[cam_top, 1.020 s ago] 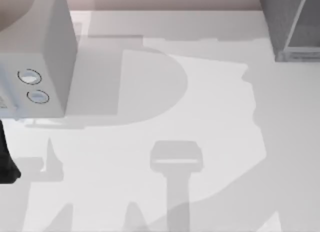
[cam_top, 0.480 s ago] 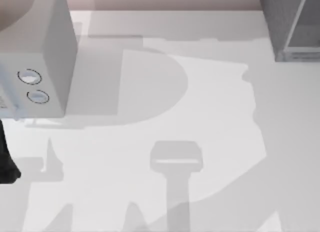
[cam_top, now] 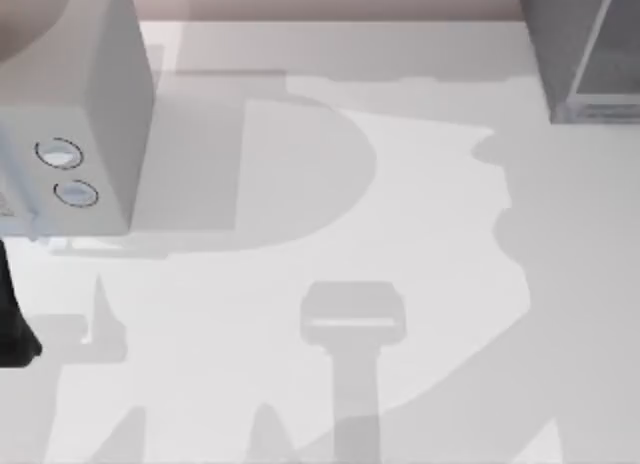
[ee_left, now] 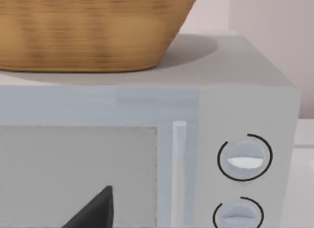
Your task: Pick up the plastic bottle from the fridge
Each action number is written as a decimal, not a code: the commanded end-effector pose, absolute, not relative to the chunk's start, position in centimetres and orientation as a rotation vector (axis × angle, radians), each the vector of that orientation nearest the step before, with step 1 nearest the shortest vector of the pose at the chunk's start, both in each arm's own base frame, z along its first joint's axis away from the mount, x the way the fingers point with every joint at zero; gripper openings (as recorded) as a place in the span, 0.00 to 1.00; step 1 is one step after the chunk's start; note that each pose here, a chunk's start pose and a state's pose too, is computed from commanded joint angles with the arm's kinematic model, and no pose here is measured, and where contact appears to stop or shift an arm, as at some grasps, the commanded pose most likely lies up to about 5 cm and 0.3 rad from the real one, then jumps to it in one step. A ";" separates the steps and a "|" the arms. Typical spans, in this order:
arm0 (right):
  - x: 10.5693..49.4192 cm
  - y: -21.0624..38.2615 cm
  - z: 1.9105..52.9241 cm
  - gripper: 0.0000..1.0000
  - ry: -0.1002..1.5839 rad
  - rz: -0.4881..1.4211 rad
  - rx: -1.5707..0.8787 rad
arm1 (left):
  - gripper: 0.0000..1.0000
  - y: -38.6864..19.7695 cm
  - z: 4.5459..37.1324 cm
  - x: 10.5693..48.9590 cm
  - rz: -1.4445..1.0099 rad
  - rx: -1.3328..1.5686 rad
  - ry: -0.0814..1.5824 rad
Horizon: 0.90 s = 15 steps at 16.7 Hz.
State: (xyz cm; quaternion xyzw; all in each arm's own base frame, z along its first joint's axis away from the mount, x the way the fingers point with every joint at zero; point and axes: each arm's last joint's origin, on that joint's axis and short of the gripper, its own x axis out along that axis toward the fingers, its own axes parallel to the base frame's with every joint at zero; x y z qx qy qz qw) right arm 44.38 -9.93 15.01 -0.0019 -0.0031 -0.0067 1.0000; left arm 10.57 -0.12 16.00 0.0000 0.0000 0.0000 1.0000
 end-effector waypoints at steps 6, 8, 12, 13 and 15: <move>44.3 -9.9 18.4 0.00 0.004 -0.011 0.000 | 1.00 -0.1 16.0 10.6 0.000 0.000 0.000; 44.3 -9.9 18.6 0.00 0.002 -0.013 -0.001 | 1.00 -0.1 16.0 10.6 0.000 0.000 0.000; 43.9 -9.9 18.4 0.00 0.006 -0.012 0.001 | 1.00 -0.1 16.0 10.6 0.000 0.000 0.000; 43.4 -10.0 18.6 0.00 0.004 -0.013 -0.001 | 1.00 -0.1 16.0 10.6 0.000 0.000 0.000; 41.7 -10.1 18.7 0.00 0.004 -0.017 -0.003 | 1.00 -0.1 16.0 10.6 0.000 0.000 0.000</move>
